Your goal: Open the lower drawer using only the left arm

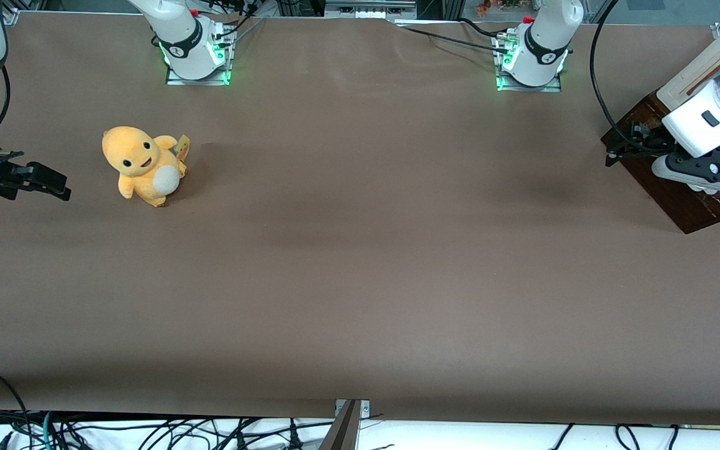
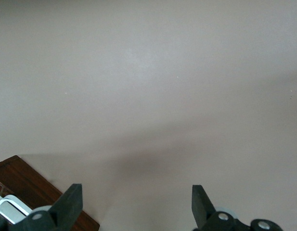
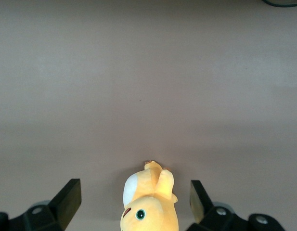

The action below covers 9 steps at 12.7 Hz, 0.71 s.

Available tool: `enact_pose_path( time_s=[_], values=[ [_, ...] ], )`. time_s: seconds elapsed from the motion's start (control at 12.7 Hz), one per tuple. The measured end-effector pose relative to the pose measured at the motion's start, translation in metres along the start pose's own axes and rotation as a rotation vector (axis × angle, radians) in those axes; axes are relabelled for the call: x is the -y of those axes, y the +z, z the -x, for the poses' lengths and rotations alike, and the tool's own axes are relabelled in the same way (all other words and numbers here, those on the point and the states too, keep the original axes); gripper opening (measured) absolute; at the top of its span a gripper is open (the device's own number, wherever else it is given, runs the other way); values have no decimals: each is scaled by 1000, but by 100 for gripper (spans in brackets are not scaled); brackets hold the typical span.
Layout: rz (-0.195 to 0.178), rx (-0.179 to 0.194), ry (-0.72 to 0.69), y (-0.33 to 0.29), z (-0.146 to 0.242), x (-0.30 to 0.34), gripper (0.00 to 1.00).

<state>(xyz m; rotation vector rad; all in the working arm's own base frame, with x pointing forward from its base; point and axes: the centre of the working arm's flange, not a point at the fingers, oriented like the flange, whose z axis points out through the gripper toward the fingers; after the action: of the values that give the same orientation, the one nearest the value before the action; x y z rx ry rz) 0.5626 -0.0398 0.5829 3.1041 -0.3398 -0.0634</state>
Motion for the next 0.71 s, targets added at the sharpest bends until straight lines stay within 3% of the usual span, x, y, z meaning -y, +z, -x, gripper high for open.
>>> enact_pose_path(
  time_s=[0.32,0.71],
  values=[
    [4,12,1,7,-6,1,100],
    [15,60,1,26,-12,3,100]
  ],
)
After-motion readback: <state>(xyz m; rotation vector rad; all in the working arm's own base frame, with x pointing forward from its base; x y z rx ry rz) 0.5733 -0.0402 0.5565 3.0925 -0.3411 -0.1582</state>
